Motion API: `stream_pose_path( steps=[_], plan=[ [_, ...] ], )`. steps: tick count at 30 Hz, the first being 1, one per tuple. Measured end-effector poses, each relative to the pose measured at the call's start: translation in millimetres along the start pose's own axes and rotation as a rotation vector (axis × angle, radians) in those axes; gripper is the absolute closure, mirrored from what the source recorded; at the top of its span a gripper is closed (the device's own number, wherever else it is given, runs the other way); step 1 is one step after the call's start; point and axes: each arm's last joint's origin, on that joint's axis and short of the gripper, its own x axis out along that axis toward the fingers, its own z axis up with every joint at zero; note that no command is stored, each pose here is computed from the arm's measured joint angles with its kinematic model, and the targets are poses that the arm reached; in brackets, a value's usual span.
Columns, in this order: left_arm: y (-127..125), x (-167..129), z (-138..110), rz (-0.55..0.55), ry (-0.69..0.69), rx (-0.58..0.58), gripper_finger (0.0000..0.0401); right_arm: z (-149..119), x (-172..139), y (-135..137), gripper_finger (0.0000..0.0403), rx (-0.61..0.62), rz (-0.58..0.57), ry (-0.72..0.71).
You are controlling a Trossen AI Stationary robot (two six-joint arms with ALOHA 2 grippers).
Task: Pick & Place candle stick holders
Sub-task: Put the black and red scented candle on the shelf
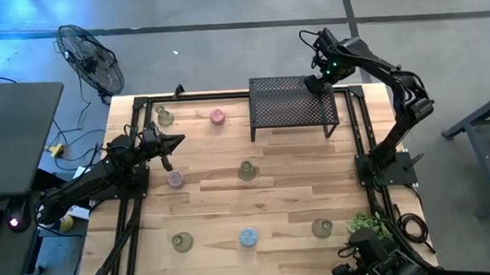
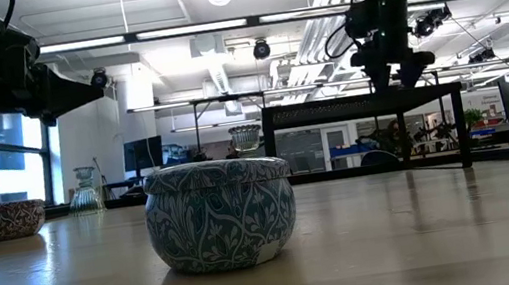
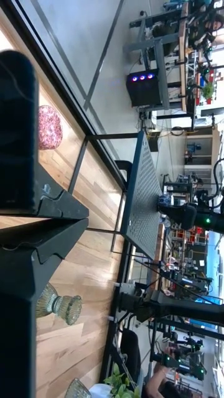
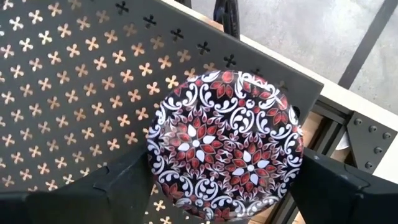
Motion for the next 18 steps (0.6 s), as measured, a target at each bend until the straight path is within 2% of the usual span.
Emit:
stream_pose_path(
  steps=[7,18],
  plan=[
    [0.0,0.0,0.0,0.0,0.0,0.0,0.0399,-0.2,-0.2,-2.3,0.0086,0.031,-0.083,-0.005],
    [0.0,0.0,0.0,0.0,0.0,0.0,0.0399,-1.8,-0.2,-2.5,0.0086,0.043,-0.067,0.014]
  ],
)
